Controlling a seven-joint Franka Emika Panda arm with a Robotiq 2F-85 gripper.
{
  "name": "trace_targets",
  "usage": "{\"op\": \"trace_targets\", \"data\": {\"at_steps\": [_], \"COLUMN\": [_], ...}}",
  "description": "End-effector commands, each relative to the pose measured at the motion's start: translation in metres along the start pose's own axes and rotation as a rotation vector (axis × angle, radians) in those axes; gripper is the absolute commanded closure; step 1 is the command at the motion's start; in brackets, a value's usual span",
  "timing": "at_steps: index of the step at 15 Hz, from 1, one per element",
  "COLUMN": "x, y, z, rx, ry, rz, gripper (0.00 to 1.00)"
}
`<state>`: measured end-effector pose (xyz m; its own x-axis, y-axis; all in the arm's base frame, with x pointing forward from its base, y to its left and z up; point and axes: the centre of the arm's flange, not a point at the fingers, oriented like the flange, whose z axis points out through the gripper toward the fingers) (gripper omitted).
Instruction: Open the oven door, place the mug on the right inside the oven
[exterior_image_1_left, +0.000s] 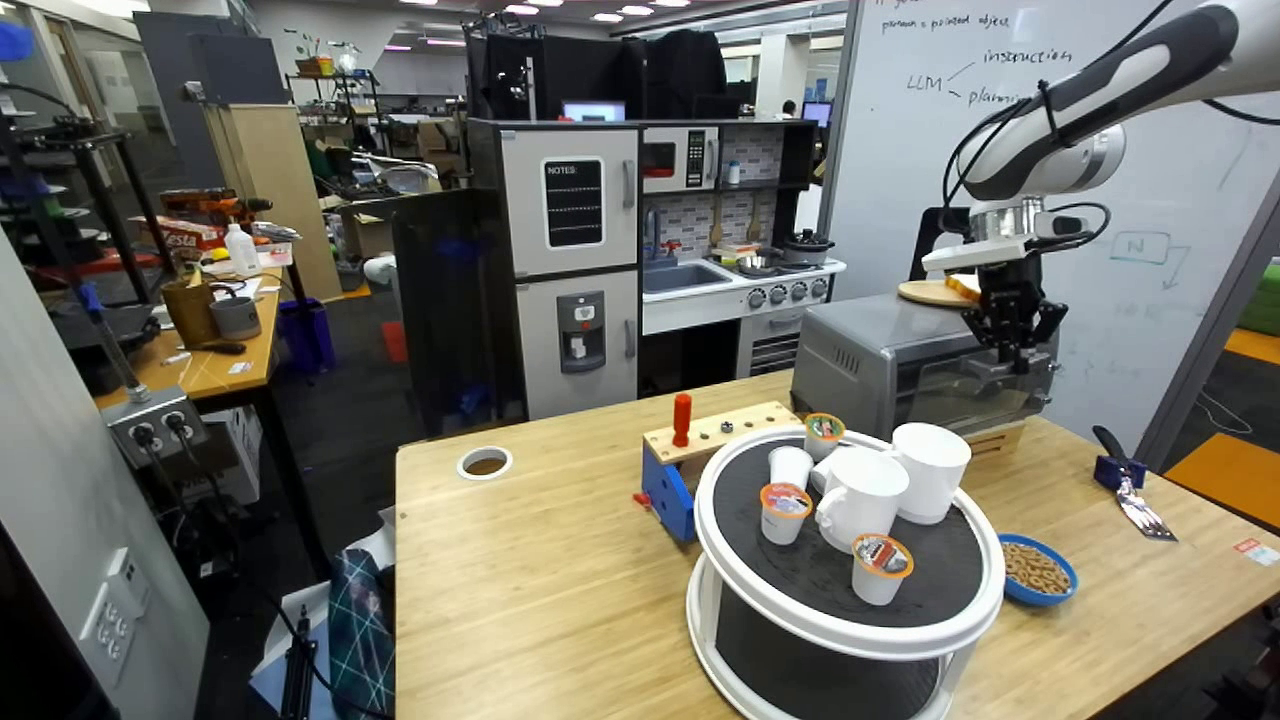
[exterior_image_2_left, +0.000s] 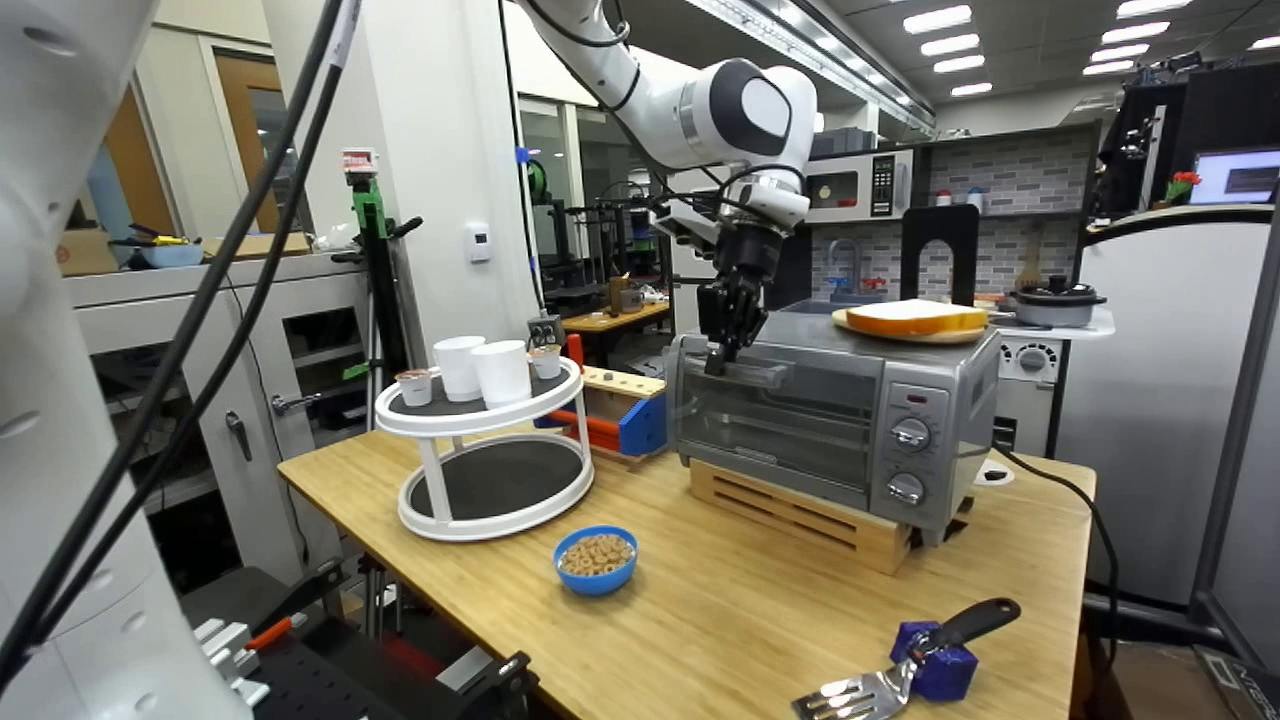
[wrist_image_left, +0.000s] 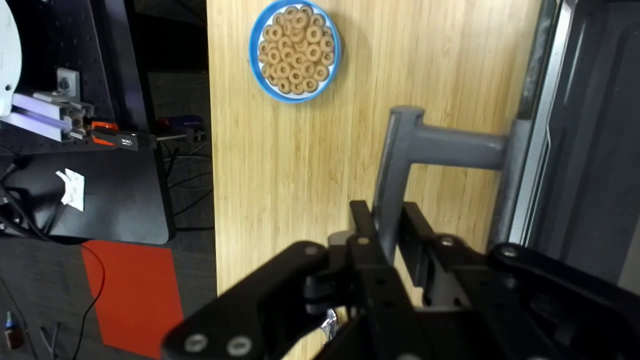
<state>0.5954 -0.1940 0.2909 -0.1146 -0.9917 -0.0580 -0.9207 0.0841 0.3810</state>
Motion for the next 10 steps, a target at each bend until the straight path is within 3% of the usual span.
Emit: {"op": "trace_targets", "data": {"at_steps": [1, 10], "x": [-0.027, -0.032], "y": [0.032, 0.053], "z": [0.016, 0.030], "rx": [0.008, 0.060], "ry": [-0.039, -0.041], "rz": [-0.074, -0.055], "gripper": [0.95, 0.95]}}
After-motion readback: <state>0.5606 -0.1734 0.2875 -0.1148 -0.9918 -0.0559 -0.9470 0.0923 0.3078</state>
